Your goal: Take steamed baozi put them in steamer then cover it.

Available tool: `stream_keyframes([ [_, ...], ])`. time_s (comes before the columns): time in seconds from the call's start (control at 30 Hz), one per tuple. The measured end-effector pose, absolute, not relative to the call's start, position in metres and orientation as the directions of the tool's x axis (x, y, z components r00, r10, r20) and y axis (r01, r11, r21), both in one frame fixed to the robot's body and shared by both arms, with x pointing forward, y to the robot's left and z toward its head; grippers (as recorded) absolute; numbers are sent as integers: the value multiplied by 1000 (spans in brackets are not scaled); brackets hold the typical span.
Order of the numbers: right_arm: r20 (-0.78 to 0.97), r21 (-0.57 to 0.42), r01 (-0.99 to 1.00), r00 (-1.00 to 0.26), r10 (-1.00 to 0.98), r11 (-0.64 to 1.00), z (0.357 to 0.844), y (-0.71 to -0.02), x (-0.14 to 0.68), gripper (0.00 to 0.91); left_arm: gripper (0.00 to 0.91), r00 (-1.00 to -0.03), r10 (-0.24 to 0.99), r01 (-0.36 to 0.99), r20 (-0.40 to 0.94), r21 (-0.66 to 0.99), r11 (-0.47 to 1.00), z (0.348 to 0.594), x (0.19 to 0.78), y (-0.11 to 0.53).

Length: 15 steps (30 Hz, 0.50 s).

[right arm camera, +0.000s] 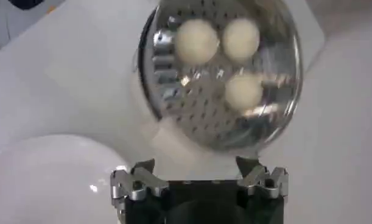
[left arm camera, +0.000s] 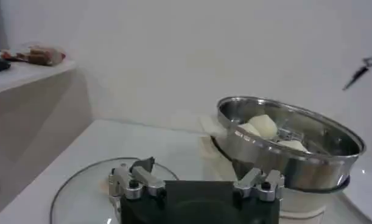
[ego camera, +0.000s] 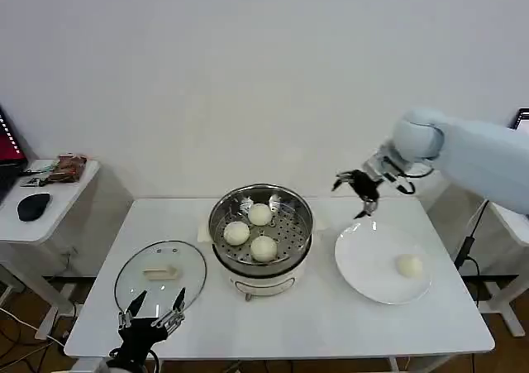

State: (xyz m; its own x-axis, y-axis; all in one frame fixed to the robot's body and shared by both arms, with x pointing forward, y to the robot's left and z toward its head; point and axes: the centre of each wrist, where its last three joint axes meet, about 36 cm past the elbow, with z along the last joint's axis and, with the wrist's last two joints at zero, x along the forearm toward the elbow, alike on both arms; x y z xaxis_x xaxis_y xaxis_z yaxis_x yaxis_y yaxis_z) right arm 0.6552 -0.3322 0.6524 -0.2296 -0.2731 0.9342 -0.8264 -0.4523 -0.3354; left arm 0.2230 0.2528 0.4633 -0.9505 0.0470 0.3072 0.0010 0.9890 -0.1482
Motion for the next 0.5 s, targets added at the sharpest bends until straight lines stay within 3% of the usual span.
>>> stream_keyframes([
  [0.5,959,-239,-935,-185,-213,-261,590,-427,641,907,907,-950,43,-5,310,-153,988,462,222,253],
])
